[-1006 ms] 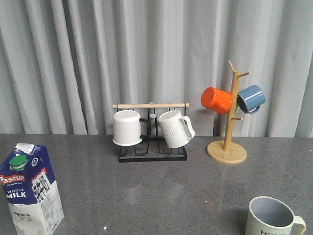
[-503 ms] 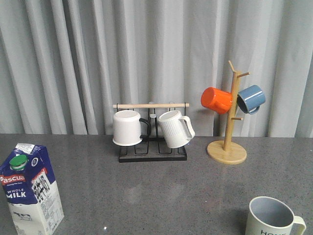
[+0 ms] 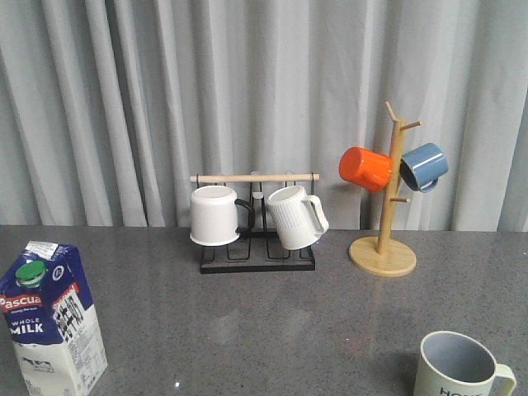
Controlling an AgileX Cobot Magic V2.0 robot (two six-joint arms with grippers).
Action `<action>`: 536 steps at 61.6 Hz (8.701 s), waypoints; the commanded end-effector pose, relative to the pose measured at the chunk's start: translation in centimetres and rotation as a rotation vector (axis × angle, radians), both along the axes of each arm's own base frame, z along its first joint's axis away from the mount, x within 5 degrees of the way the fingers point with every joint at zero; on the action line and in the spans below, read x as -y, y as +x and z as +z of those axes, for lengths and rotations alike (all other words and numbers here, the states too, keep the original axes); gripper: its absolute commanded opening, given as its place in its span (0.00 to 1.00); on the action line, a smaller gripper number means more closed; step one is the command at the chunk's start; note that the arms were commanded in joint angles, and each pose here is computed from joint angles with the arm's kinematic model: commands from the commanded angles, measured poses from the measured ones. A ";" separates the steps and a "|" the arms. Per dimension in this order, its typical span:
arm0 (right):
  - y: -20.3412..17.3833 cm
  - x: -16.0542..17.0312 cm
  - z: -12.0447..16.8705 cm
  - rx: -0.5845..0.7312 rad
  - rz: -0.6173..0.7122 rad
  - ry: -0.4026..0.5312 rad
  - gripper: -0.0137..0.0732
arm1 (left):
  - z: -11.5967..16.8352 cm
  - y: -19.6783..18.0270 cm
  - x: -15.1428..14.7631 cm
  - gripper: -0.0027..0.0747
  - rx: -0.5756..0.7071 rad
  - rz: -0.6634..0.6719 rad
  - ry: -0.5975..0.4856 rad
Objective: Place milk next to cup
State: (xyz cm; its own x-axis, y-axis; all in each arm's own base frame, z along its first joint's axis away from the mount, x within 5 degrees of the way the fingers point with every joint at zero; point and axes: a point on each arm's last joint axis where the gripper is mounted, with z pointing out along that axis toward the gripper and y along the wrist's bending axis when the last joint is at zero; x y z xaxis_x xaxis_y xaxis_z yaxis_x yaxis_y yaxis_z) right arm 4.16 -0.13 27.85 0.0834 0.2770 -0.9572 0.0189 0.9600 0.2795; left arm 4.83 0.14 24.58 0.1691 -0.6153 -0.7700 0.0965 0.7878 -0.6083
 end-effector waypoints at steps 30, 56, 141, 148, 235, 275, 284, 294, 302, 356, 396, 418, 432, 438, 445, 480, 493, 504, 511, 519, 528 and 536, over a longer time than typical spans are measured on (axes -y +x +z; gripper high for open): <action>8.2 1.0 9.6 -0.546 -0.006 -0.270 0.60 | 11.0 2.0 -0.7 0.38 -0.356 0.085 0.461; 16.8 1.2 3.4 -0.894 0.069 -0.212 0.60 | 11.0 2.2 -0.7 0.38 -0.361 0.083 0.462; 26.8 1.7 -5.6 -0.860 0.101 -0.302 0.50 | 11.0 2.3 -0.7 0.38 -0.362 0.083 0.462; 27.3 1.7 -6.4 -0.866 0.117 -0.339 0.35 | 11.0 2.3 -0.7 0.38 -0.362 0.083 0.462; 32.3 -13.9 -4.4 -0.753 0.480 -0.342 0.17 | 10.7 2.2 -0.8 0.38 -0.391 0.080 0.461; 30.4 -13.4 -2.9 -0.851 0.517 -0.371 0.58 | 10.5 2.2 -0.8 0.38 -0.410 0.079 0.460; 29.1 -13.0 -1.2 -0.872 0.537 -0.389 0.58 | 10.5 2.2 -0.8 0.38 -0.411 0.078 0.459; 26.6 -12.4 0.9 -0.910 0.580 -0.395 0.57 | 10.5 2.2 -0.8 0.38 -0.415 0.078 0.459; 23.2 -11.8 2.8 -0.860 0.647 -0.392 0.53 | 10.5 2.2 -0.8 0.38 -0.416 0.078 0.459; 6.1 -4.4 -1.5 -0.796 0.591 -0.561 0.15 | 12.2 6.5 -0.2 0.54 -0.691 -0.092 0.565; 6.1 -4.3 -2.3 -0.810 0.568 -0.547 0.15 | 23.8 18.3 1.2 0.67 -0.833 -0.359 0.585; 6.1 -4.4 -2.3 -0.811 0.576 -0.530 0.15 | 21.8 23.1 1.1 0.67 -0.925 -0.402 0.588; 6.1 -4.4 -2.3 -0.811 0.576 -0.530 0.15 | 20.3 24.9 1.0 0.67 -0.977 -0.420 0.583; 6.1 -4.4 -2.3 -0.811 0.576 -0.530 0.15 | 19.7 25.5 1.0 0.67 -0.995 -0.427 0.585; 6.1 -4.4 -2.3 -0.810 0.575 -0.530 0.15 | 19.2 26.0 1.0 0.67 -1.010 -0.433 0.581; 6.1 -4.4 -2.3 -0.810 0.575 -0.530 0.15 | 17.5 27.6 0.8 0.67 -1.061 -0.446 0.611; 6.1 -4.4 -2.3 -0.810 0.575 -0.530 0.15 | 16.7 28.3 0.8 0.67 -1.083 -0.457 0.605; 6.1 -4.4 -2.3 -0.810 0.575 -0.530 0.15 | 15.6 29.3 0.8 0.67 -1.110 -0.475 0.616; 6.1 -4.4 -2.3 -0.810 0.575 -0.530 0.15 | 14.9 29.8 0.7 0.67 -1.129 -0.474 0.619; 6.1 -4.4 -2.3 -0.810 0.575 -0.530 0.15 | 14.0 30.5 0.6 0.67 -1.150 -0.482 0.615; 6.1 -4.4 -2.3 -0.810 0.575 -0.530 0.15 | 13.3 31.0 0.6 0.67 -1.170 -0.493 0.607; 6.1 -4.4 -2.3 -0.810 0.575 -0.530 0.15 | 12.7 31.4 0.6 0.65 -1.188 -0.499 0.604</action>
State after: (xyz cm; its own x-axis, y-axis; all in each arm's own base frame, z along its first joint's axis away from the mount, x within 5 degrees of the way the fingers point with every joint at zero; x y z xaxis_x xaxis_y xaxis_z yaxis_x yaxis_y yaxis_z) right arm 9.67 4.15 24.35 -0.6714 -0.4076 -0.6189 -0.4857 0.8728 -0.0479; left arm 36.71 -0.30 35.27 -0.9186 0.0550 -0.3913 0.1048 0.9887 -0.1070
